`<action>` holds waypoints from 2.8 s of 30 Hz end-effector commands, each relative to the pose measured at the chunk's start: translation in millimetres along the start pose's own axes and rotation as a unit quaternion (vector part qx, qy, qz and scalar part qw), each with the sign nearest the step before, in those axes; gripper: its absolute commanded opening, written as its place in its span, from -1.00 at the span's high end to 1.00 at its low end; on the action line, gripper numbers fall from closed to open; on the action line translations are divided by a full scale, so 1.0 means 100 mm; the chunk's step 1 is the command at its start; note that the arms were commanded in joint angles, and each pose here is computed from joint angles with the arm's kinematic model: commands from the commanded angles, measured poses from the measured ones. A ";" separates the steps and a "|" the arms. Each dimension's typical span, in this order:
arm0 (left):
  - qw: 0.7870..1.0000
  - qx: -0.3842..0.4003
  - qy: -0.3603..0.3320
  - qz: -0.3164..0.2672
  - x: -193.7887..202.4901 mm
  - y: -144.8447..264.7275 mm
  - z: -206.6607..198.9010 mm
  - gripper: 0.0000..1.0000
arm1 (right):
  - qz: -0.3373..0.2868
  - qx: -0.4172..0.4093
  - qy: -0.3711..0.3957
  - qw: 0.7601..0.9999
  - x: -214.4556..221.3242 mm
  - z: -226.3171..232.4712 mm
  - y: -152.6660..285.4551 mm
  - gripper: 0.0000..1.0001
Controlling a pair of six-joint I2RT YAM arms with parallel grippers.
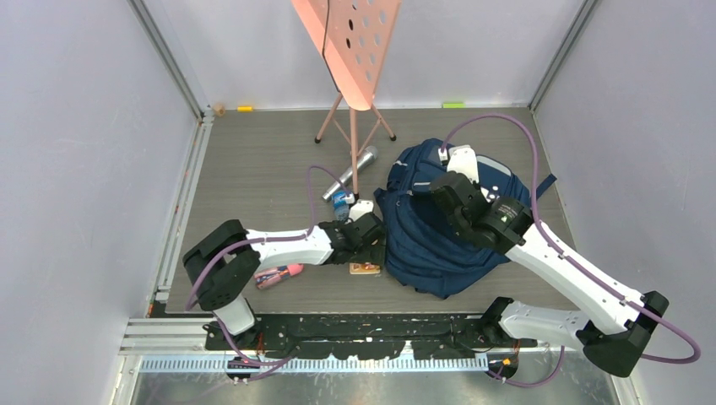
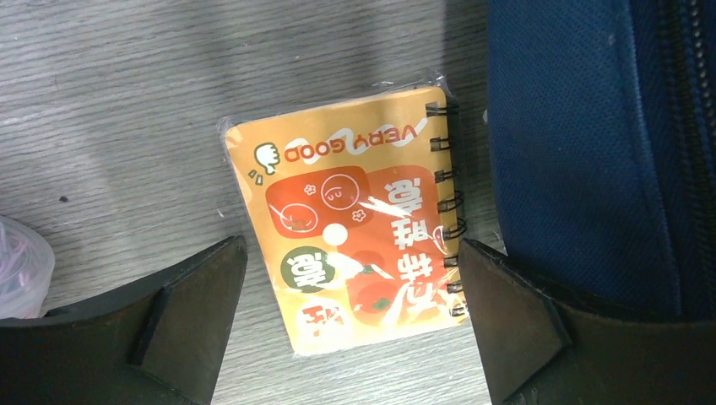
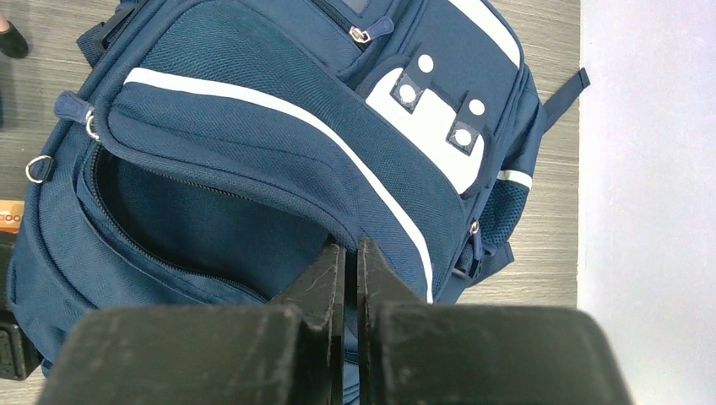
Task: Pack the student bag
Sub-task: Pick up the stationery from the center of the board.
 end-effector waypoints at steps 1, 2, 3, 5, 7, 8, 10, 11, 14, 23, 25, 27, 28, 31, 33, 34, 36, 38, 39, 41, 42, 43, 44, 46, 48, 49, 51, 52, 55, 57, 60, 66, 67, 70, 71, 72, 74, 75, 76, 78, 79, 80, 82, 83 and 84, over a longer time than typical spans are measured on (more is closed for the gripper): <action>0.999 -0.036 -0.006 0.034 0.17 -0.15 0.04 -0.99 | -0.043 0.027 -0.056 0.997 -0.12 -0.16 0.10 0.99; 0.998 -0.054 -0.016 0.037 0.19 -0.16 0.10 -0.99 | -0.044 0.027 -0.058 0.997 -0.12 -0.16 0.11 0.99; 0.996 -0.073 -0.024 0.039 0.20 -0.14 0.17 -0.99 | -0.045 0.026 -0.059 0.997 -0.13 -0.17 0.11 0.99; 0.995 -0.084 -0.028 0.036 0.20 -0.09 0.25 -0.99 | -0.046 0.026 -0.060 0.997 -0.13 -0.17 0.12 0.99; 0.996 -0.077 -0.024 0.033 0.23 -0.03 0.31 -0.99 | -0.049 0.026 -0.063 0.996 -0.13 -0.18 0.13 0.99; 0.997 -0.072 -0.020 0.033 0.24 0.00 0.33 -0.99 | -0.049 0.026 -0.064 0.996 -0.13 -0.18 0.13 0.99; 0.998 -0.058 -0.012 0.031 0.25 0.04 0.34 -0.99 | -0.050 0.024 -0.065 0.996 -0.13 -0.17 0.12 0.99; 0.998 -0.051 -0.010 0.031 0.25 0.06 0.33 -0.99 | -0.050 0.023 -0.066 0.996 -0.13 -0.16 0.12 0.99; 0.998 -0.041 -0.014 0.033 0.23 0.10 0.30 -0.99 | -0.047 0.018 -0.063 0.997 -0.14 -0.13 0.10 0.99; 0.998 0.044 -0.031 0.018 0.05 0.29 0.02 -0.99 | -0.046 0.016 -0.067 0.997 -0.15 -0.15 0.13 0.99; 0.998 0.051 -0.039 0.013 0.01 0.33 -0.01 -0.99 | -0.047 0.013 -0.069 0.996 -0.15 -0.15 0.14 0.99; 0.998 0.049 -0.043 0.008 -0.01 0.34 -0.02 -0.99 | -0.046 0.012 -0.068 0.997 -0.15 -0.15 0.14 0.99; 0.998 0.049 -0.046 0.008 -0.01 0.34 -0.02 -0.99 | -0.046 0.012 -0.068 0.997 -0.15 -0.15 0.14 0.99; 0.997 0.050 -0.055 0.015 0.01 0.31 -0.02 -0.99 | -0.045 0.012 -0.068 0.997 -0.15 -0.15 0.13 0.99; 0.997 0.046 -0.062 0.028 0.06 0.25 -0.02 -0.99 | -0.045 0.012 -0.068 0.997 -0.15 -0.14 0.13 0.99; 0.996 0.042 -0.065 0.033 0.09 0.23 -0.01 -0.99 | -0.045 0.012 -0.069 0.997 -0.15 -0.14 0.13 0.99; 0.996 0.032 -0.071 0.042 0.15 0.17 0.00 -0.99 | -0.045 0.011 -0.068 0.997 -0.15 -0.14 0.13 0.99; 0.996 0.021 -0.077 0.049 0.20 0.11 0.03 -0.99 | -0.044 0.012 -0.068 0.997 -0.14 -0.14 0.13 0.99; 0.995 0.015 -0.078 0.053 0.22 0.08 0.04 -0.99 | -0.044 0.012 -0.068 0.997 -0.14 -0.14 0.13 0.99; 0.995 0.000 -0.079 0.060 0.27 0.02 0.07 -0.99 | -0.044 0.012 -0.068 0.997 -0.14 -0.14 0.13 0.99; 0.995 -0.012 -0.080 0.064 0.29 -0.01 0.10 -0.99 | -0.044 0.012 -0.068 0.997 -0.14 -0.14 0.13 0.99; 0.994 -0.024 -0.081 0.066 0.31 -0.02 0.12 -0.99 | -0.045 0.011 -0.069 0.997 -0.14 -0.14 0.13 0.99; 0.993 -0.038 -0.087 0.067 0.32 -0.04 0.15 -0.99 | -0.045 0.011 -0.070 0.996 -0.14 -0.14 0.13 0.99; 0.991 -0.061 -0.097 0.070 0.35 -0.05 0.18 -0.99 | -0.045 0.012 -0.070 0.996 -0.14 -0.14 0.13 0.99; 0.990 -0.071 -0.102 0.073 0.38 -0.05 0.21 -0.96 | -0.045 0.013 -0.070 0.996 -0.13 -0.14 0.13 0.99; 0.989 -0.072 -0.103 0.074 0.40 -0.05 0.23 -0.90 | -0.045 0.014 -0.069 0.996 -0.13 -0.14 0.13 0.99; 0.990 -0.070 -0.099 0.072 0.42 -0.04 0.25 -0.60 | -0.045 0.015 -0.069 0.996 -0.13 -0.15 0.13 0.99; 0.990 -0.070 -0.097 0.069 0.43 -0.03 0.27 -0.48 | -0.045 0.016 -0.070 0.996 -0.13 -0.15 0.13 0.99; 0.992 -0.071 -0.094 0.055 0.41 0.02 0.31 -0.35 | -0.046 0.017 -0.071 0.996 -0.13 -0.15 0.13 0.99; 0.994 -0.060 -0.089 0.038 0.38 0.09 0.29 -0.32 | -0.046 0.016 -0.071 0.996 -0.14 -0.15 0.13 0.99; 0.996 -0.030 -0.079 0.010 0.29 0.25 0.24 -0.30 | -0.046 0.016 -0.072 0.996 -0.14 -0.15 0.13 0.99; 0.995 0.025 -0.087 -0.038 0.09 0.75 0.12 -0.26 | -0.047 0.012 -0.074 0.996 -0.18 -0.15 0.15 0.99; 0.994 0.039 -0.094 -0.045 0.06 0.84 0.08 -0.26 | -0.047 0.012 -0.073 0.996 -0.18 -0.16 0.15 0.99; 0.986 0.101 -0.120 -0.054 -0.02 1.11 -0.13 -0.25 | -0.049 0.012 -0.073 0.996 -0.19 -0.17 0.16 0.99; 0.981 0.133 -0.129 -0.049 -0.05 1.21 -0.25 -0.25 | -0.049 0.012 -0.074 0.996 -0.20 -0.17 0.16 0.99; 0.977 0.157 -0.137 -0.042 -0.06 1.27 -0.35 -0.26 | -0.051 0.013 -0.076 0.996 -0.21 -0.17 0.17 0.99; 0.968 0.196 -0.153 -0.032 -0.05 1.39 -0.56 -0.27 | -0.052 0.011 -0.078 0.996 -0.21 -0.16 0.17 0.99; 0.964 0.210 -0.160 -0.032 -0.05 1.45 -0.66 -0.27 | -0.051 0.010 -0.079 0.996 -0.21 -0.16 0.17 0.99; 0.961 0.220 -0.166 -0.031 -0.05 1.49 -0.75 -0.27 | -0.052 0.009 -0.080 0.995 -0.21 -0.16 0.17 0.99; 0.955 0.244 -0.170 -0.024 -0.04 1.54 -0.93 -0.28 | -0.051 0.008 -0.080 0.995 -0.21 -0.16 0.18 0.99; 0.953 0.252 -0.169 -0.020 -0.03 1.53 -1.00 -0.28 | -0.052 0.007 -0.081 0.995 -0.21 -0.17 0.18 0.99; 0.952 0.255 -0.167 -0.017 -0.03 1.49 -1.07 -0.28 | -0.053 0.007 -0.083 0.995 -0.22 -0.17 0.19 0.99; 0.951 0.263 -0.164 -0.018 -0.06 1.48 -1.19 -0.26 | -0.055 0.004 -0.088 0.995 -0.22 -0.18 0.21 0.99; 0.950 0.267 -0.162 -0.026 -0.09 1.48 -1.25 -0.25 | -0.056 0.002 -0.089 0.994 -0.21 -0.18 0.21 0.99; 0.949 0.269 -0.157 -0.038 -0.12 1.47 -1.29 -0.24 | -0.056 0.001 -0.091 0.994 -0.21 -0.19 0.22 0.99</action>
Point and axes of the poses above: each gripper's point midway between its finger pads, its own y axis back along the fingers, its own z axis along the line the jaws close on, x = y × z, the point moved 7 cm from there along y, back along the fingers, and after that the axes turned 11 degrees about y, right-handed, at the moved point
